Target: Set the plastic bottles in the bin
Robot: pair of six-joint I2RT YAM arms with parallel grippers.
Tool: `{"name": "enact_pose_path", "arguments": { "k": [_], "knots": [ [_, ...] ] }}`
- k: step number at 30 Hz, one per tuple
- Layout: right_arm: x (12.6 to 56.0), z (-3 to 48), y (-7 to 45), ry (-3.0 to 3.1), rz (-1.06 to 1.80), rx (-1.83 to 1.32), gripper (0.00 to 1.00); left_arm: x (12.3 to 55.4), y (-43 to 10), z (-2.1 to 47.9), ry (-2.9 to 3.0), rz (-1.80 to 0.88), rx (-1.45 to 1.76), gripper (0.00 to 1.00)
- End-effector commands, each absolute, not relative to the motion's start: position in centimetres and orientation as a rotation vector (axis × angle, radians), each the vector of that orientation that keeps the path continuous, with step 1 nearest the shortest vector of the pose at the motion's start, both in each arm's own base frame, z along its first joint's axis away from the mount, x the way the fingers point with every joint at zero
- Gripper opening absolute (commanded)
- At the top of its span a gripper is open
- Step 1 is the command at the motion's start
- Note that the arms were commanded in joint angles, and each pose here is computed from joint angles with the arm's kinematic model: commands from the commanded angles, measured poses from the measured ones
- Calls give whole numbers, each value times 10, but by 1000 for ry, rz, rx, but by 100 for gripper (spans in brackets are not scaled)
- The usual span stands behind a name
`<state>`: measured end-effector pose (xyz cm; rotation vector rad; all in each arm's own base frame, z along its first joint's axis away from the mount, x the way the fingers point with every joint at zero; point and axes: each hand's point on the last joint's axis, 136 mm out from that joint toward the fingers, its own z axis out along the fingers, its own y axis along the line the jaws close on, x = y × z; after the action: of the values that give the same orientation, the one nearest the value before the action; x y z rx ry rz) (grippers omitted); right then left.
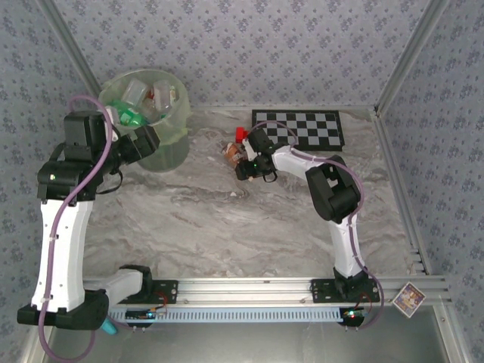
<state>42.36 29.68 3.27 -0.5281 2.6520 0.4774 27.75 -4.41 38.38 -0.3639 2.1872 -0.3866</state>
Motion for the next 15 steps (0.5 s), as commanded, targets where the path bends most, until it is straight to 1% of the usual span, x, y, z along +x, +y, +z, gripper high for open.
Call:
{"name": "enact_pose_path", "arguments": {
  "k": [1,4,6,8,12,15],
  "knots": [
    [403,21,306,2689,483,-569,57,271,-42,394,2160,-402,-361,100],
    [400,26,309,2673,466,-591,45,266,-39,394,2161,-402,-378,100],
    [396,29,310,2664,464,-599,41,264,-37,395,2150,-418,-396,100],
    [393,34,310,2654,457,-599,35,263,-37,398,2131,-442,-404,100],
    [385,49,310,2630,459,-596,34,265,-43,403,2103,-513,-399,100],
    [378,74,312,2579,476,-594,34,270,-47,407,2075,-576,-397,100]
  ]
}}
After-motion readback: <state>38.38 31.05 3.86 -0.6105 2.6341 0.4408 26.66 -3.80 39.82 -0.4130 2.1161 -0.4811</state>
